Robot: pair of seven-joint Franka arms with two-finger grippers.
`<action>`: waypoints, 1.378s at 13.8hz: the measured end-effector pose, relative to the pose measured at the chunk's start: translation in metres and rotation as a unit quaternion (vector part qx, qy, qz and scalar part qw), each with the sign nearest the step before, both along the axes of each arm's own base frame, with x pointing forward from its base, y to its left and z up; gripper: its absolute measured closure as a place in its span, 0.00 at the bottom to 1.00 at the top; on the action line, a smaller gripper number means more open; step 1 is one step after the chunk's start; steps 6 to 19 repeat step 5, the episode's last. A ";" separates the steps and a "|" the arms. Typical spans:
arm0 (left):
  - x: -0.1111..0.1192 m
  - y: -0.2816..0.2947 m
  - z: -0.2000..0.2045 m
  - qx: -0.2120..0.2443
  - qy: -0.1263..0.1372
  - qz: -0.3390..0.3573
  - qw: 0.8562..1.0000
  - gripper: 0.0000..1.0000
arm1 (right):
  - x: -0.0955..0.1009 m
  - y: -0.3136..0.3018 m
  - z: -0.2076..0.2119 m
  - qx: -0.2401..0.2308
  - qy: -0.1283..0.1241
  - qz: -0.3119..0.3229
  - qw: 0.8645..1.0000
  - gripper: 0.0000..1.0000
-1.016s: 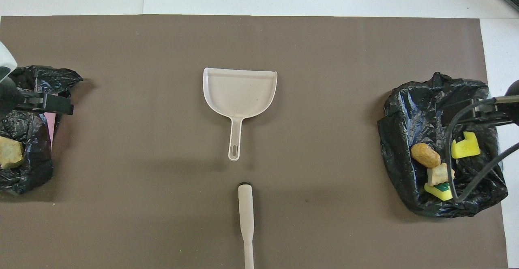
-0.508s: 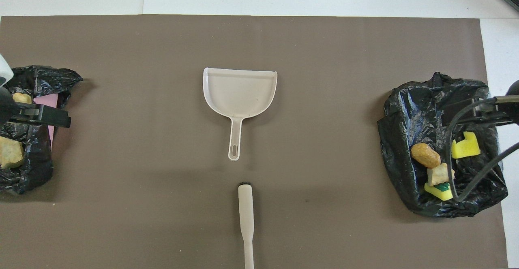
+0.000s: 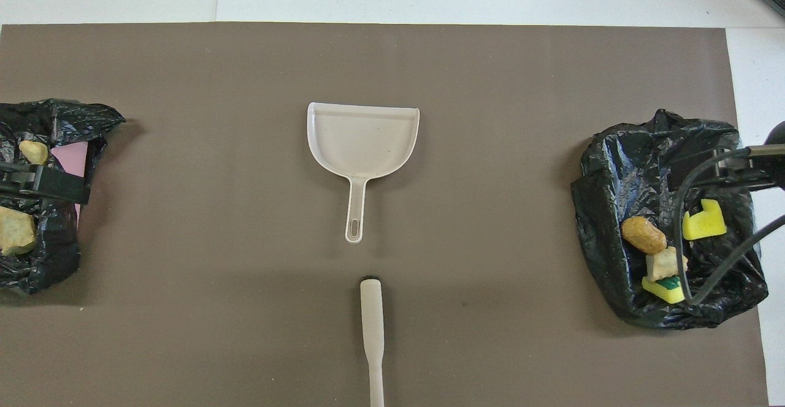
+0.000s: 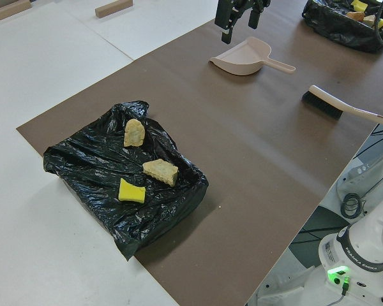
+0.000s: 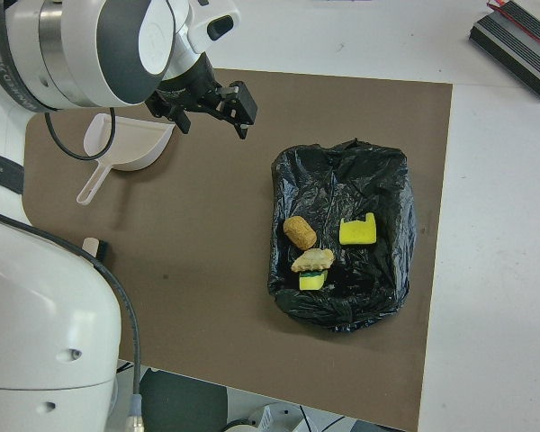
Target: Sweep and dump trash in bin
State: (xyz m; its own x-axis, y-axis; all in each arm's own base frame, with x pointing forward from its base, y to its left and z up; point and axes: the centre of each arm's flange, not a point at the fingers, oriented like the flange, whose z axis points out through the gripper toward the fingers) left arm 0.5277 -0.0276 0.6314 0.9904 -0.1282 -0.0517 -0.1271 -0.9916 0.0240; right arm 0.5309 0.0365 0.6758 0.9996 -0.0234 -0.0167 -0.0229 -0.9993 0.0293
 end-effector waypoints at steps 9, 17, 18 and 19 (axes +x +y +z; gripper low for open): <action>0.002 0.000 -0.003 0.000 0.003 0.000 1.000 0.00 | 0.000 0.000 0.000 0.000 0.000 0.000 1.000 0.00; 0.002 0.000 -0.003 0.000 0.003 0.000 1.000 0.00 | 0.000 0.000 0.000 0.000 0.000 0.000 1.000 0.00; 0.002 0.000 -0.003 0.000 0.003 0.000 1.000 0.00 | 0.000 0.000 0.000 0.000 0.000 0.000 1.000 0.00; 0.002 0.000 -0.003 0.000 0.003 0.000 1.000 0.00 | 0.000 0.000 0.000 0.000 0.000 0.000 1.000 0.00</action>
